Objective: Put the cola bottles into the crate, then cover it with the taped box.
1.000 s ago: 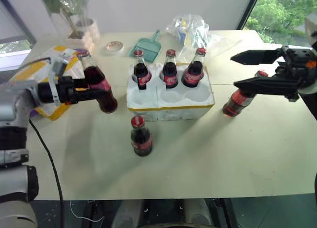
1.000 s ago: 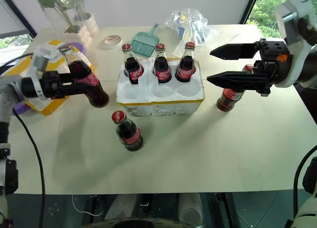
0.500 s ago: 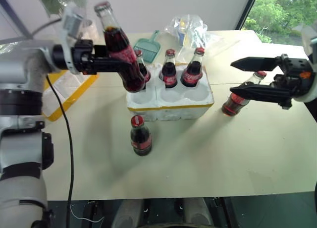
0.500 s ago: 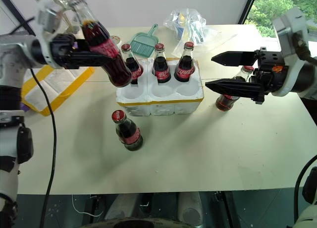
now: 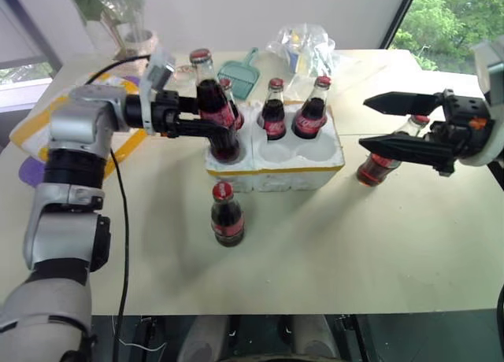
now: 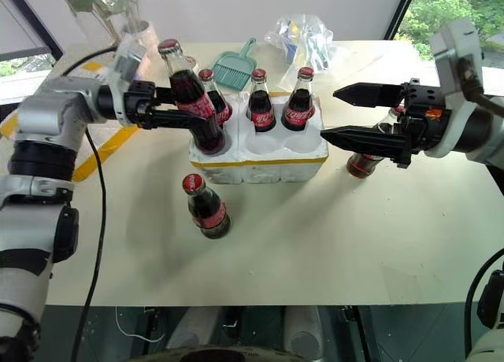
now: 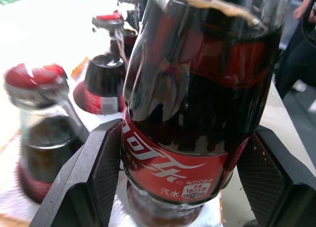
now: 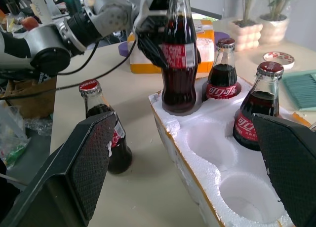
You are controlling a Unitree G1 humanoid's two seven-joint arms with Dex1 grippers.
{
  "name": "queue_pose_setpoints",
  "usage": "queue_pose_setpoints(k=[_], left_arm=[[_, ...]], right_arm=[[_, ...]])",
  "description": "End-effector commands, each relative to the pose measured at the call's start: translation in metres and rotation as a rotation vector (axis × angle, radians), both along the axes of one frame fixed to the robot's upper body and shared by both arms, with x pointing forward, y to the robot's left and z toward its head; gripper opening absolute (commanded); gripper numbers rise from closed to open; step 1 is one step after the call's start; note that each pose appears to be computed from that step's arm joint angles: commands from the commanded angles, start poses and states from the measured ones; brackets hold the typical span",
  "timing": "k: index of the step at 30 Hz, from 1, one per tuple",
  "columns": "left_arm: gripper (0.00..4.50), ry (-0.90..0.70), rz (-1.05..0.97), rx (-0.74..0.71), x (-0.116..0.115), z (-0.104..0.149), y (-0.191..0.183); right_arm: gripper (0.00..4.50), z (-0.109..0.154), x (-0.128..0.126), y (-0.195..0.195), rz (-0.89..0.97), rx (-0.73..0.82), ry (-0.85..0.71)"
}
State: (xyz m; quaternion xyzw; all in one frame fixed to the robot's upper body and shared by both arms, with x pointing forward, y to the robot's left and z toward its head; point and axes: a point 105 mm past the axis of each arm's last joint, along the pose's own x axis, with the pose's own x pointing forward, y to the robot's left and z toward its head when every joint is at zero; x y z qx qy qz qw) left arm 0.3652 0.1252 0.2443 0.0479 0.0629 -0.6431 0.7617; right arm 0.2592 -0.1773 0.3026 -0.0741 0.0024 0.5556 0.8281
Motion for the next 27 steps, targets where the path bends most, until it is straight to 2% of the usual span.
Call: queue_pose_setpoints(k=[1, 11, 13, 14, 16, 20, 23, 25, 27], left_arm=[[2.81, -0.077, -0.005, -0.008, -0.002, 0.015, -0.002], [2.81, -0.084, 0.033, 0.161, 0.0, -0.034, 0.008], [2.81, -0.087, 0.044, 0.165, 0.001, -0.038, 0.01], [3.83, -0.089, 0.05, 0.161, 0.001, -0.037, 0.01], [4.46, -0.091, 0.055, 0.144, 0.001, -0.034, 0.01], [4.46, -0.107, 0.072, 0.097, -0.003, -0.02, 0.013], [4.46, -0.127, 0.082, 0.063, -0.015, -0.002, 0.024], [4.46, -0.119, 0.078, 0.032, -0.029, 0.012, 0.034], [4.46, -0.086, 0.05, 0.005, -0.06, 0.032, 0.053]], right_arm=[[4.5, 0.011, -0.004, 0.004, 0.021, 0.014, -0.053], [4.5, 0.007, 0.0, 0.008, 0.016, 0.018, -0.061], [4.5, 0.009, 0.004, 0.009, 0.005, 0.019, -0.068], [4.5, 0.01, 0.005, 0.009, 0.002, 0.019, -0.07], [4.5, 0.01, 0.007, 0.009, -0.004, 0.014, -0.072], [4.5, 0.009, 0.011, 0.013, -0.003, -0.012, -0.093], [4.5, 0.015, 0.008, 0.019, 0.039, -0.018, -0.115], [4.5, 0.018, 0.003, 0.024, 0.077, -0.029, -0.124], [4.5, 0.011, -0.006, 0.035, 0.142, -0.067, -0.119]])
